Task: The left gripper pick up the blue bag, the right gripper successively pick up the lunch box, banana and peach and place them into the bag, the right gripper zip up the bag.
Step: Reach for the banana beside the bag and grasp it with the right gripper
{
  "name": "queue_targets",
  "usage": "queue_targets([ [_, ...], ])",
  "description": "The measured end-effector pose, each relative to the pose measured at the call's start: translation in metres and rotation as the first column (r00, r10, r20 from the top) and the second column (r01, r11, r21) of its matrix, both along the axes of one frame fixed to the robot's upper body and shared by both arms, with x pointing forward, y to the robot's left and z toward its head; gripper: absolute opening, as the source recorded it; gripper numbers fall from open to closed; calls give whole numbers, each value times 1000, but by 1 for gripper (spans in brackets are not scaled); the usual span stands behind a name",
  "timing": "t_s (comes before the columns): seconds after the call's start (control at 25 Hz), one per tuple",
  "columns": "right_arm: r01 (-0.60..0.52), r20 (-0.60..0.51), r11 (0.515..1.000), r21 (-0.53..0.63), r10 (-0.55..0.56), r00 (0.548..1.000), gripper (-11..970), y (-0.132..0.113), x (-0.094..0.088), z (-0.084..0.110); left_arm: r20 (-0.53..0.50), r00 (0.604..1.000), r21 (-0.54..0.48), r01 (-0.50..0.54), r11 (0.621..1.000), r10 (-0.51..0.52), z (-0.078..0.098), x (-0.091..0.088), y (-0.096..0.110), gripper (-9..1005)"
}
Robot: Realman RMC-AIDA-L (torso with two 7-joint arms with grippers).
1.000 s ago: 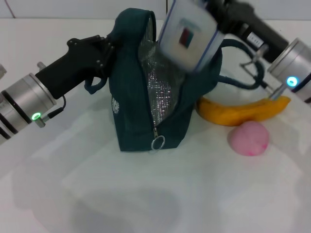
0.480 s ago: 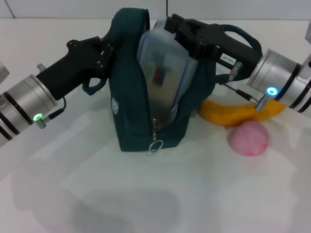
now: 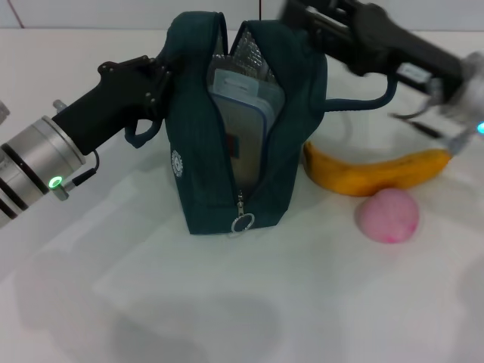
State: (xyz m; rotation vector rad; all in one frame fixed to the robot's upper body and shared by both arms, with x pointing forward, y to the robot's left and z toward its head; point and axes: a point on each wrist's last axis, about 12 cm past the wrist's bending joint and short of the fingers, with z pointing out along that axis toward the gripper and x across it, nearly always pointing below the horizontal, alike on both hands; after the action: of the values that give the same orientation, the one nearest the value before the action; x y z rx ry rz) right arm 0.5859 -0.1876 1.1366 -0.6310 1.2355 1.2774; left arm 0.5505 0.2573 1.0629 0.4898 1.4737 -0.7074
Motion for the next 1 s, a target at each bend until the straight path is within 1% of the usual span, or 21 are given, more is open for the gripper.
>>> queue_targets([
  [0.04,-30,-42,998,-61,28,999,400,-14,5,4,1,1000,1,0,1000,0,0,0,0,36],
  [0.08,-45,-74,992,-116,37,997,428,-25,9,8,1,1000,4,0,1000,0,0,0,0,36],
  [0.12,-54,-110,986,-160,37,993,476,-33,12,10,1,1000,6,-1,1000,1,0,1,-1,36],
  [0.2,-52,-182,951,-305,-4,983,572,-56,18,16,-2,1000,15,2,1000,-2,1,4,-3,36],
  [0.28,-37,-215,901,-433,-63,975,668,-72,20,22,-3,1000,23,5,1000,-5,1,7,-5,36],
  [0.36,-24,-213,815,-579,-123,969,677,-81,21,31,-3,1000,26,6,1000,-6,1,8,-6,36],
  [0.52,-34,-180,693,-720,-139,974,695,-76,22,43,-11,1000,15,-14,1000,15,0,8,-6,36],
  [0.56,-59,-180,643,-763,-123,976,694,-70,22,46,-14,1000,8,-22,1000,22,0,9,-6,36],
  [0.72,-116,-180,489,-865,-85,980,691,-52,25,51,-17,999,6,-31,1000,31,0,11,-8,36],
  [0.84,-139,-185,411,-901,-73,980,683,-44,27,50,-11,999,23,-47,999,47,-1,15,-9,36],
  [1.0,-147,-179,341,-928,-63,982,672,-37,31,48,-17,996,9,-87,996,88,-2,15,-5,36],
])
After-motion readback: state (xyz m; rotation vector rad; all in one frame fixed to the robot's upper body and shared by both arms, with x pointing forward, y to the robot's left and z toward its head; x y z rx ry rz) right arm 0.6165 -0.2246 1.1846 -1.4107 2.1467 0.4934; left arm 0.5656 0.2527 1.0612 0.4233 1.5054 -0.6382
